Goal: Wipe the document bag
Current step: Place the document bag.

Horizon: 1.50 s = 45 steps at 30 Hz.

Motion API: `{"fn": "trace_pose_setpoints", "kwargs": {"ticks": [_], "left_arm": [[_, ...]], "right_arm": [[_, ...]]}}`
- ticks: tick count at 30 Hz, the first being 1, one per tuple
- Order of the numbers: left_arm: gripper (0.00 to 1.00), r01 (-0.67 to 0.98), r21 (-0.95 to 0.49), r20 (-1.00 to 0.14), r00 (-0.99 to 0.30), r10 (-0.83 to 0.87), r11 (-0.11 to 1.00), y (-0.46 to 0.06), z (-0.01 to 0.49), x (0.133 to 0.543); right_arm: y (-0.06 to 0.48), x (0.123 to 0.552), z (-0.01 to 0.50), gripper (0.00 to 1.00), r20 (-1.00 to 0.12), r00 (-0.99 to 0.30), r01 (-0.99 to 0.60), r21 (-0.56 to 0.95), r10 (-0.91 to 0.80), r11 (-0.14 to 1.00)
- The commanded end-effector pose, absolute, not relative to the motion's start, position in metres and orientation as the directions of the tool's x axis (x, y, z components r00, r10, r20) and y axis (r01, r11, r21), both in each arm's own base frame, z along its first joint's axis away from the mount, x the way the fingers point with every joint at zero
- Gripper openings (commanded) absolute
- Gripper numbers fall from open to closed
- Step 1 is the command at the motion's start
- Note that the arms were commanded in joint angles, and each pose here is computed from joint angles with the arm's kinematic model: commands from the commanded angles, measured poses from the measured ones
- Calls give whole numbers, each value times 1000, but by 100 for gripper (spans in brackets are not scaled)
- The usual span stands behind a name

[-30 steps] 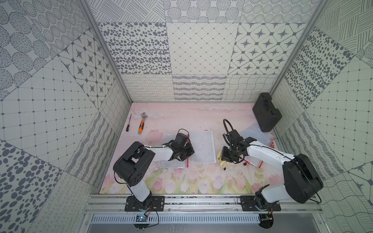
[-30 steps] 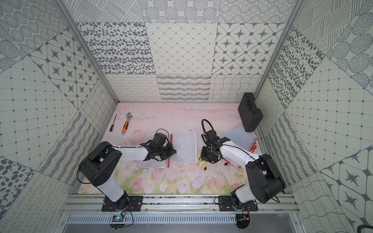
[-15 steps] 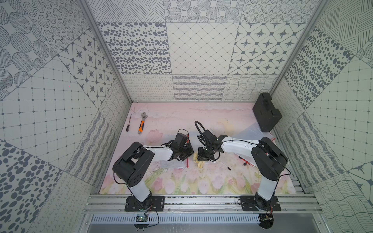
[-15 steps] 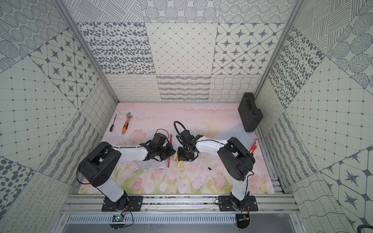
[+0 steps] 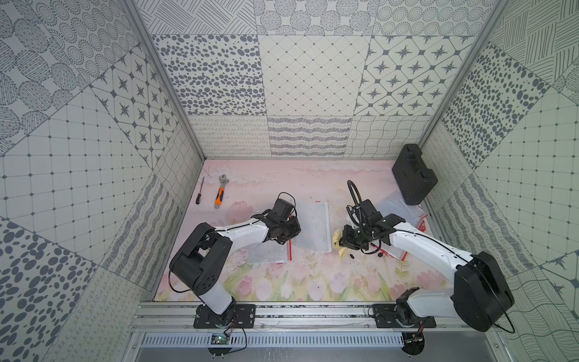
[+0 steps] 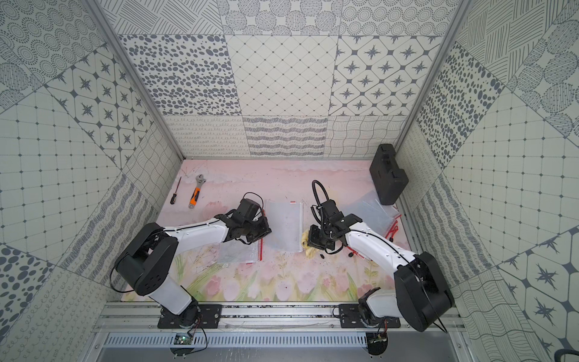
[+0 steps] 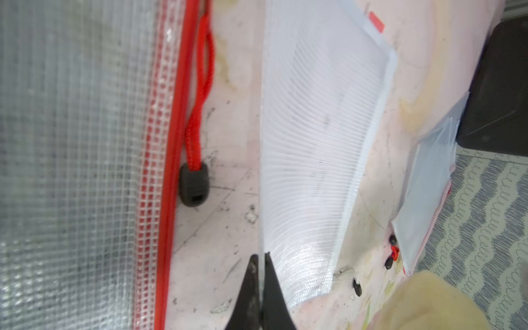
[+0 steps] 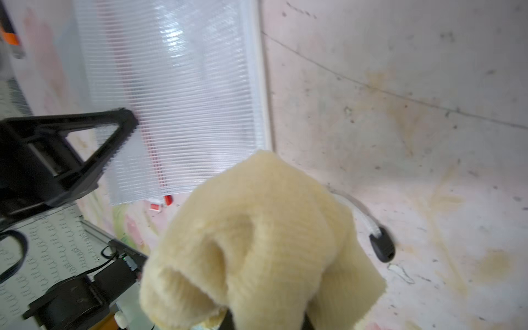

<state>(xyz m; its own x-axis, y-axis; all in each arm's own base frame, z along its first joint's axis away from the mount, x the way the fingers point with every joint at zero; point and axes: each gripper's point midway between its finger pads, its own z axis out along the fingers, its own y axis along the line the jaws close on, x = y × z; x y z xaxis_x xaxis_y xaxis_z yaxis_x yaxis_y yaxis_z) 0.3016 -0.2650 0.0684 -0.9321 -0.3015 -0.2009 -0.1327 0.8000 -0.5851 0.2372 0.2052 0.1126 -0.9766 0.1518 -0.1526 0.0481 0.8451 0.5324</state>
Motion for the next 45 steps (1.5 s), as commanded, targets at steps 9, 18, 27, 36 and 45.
{"fn": "trace_pose_setpoints", "kwargs": {"ticks": [9,18,27,36,45], "left_arm": [[0,633,-474,-553,-755,352,612,-367,232,281],[0,688,-726,-619,-668,414,25,-507,314,258],[0,612,-790,-571,-714,405,-35,-573,265,286],[92,418,-801,-253,-886,389,429,-567,84,332],[99,456,-290,-511,-817,267,841,-433,148,383]], "right_arm": [[103,248,321,0,-761,-481,-30,511,436,859],[10,190,370,0,-863,-223,139,433,454,891],[2,180,362,0,-872,-237,158,400,428,903],[14,190,358,0,-871,-283,133,380,403,915],[37,209,337,0,-848,-361,103,378,388,920]]}}
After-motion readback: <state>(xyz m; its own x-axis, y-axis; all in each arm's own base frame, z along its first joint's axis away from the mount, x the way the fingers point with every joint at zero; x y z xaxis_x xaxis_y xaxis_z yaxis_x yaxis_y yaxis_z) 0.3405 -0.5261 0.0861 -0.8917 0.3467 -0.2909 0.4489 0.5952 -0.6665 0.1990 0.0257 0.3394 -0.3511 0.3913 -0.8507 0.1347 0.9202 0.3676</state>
